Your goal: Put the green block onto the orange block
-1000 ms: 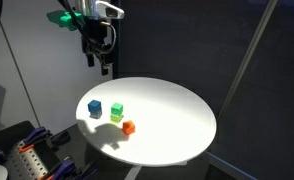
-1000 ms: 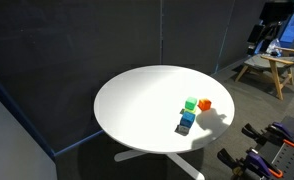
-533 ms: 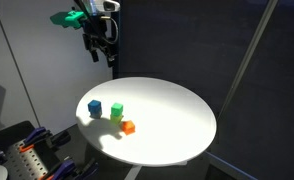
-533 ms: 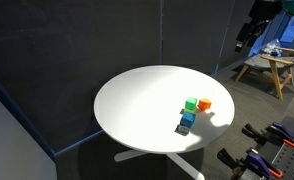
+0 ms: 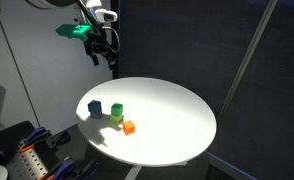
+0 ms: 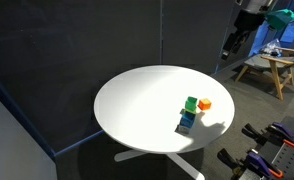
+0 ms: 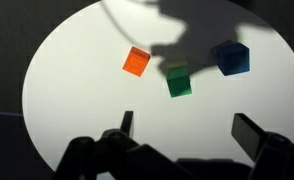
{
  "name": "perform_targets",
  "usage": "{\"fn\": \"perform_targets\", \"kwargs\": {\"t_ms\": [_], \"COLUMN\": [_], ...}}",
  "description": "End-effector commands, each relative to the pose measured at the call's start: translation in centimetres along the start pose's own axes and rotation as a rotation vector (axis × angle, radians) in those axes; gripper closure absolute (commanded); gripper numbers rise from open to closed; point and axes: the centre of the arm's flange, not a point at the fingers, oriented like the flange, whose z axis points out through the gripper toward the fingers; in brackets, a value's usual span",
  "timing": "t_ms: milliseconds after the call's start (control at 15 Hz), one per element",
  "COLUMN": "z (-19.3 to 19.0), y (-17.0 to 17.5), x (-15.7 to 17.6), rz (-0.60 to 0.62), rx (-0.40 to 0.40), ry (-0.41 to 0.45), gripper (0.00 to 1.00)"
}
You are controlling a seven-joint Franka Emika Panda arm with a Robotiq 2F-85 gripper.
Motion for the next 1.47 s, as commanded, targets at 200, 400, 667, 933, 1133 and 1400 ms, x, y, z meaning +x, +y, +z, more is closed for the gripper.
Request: {"fn": "perform_targets", "kwargs": {"t_ms": [200, 400, 667, 933, 1133, 1400], "z": [4.6, 6.6, 8.9, 10.8, 12.0, 13.2], "y": [-1.9, -2.2, -1.8, -1.9, -2.1, -2.1], "x": [2.4, 3.4, 4.9, 6.4, 7.2, 7.7], "rz": [-0.103, -0.142, -0.141, -0.118, -0.121, -0.129], "rx": [0.049, 0.059, 0.033, 0.03, 0.038, 0.042], "ry": [-0.071, -0.101, -0.11, -0.127, -0.158, -0.184], "gripper": [0.0, 0.0, 0.0, 0.0, 0.0, 0.0]}}
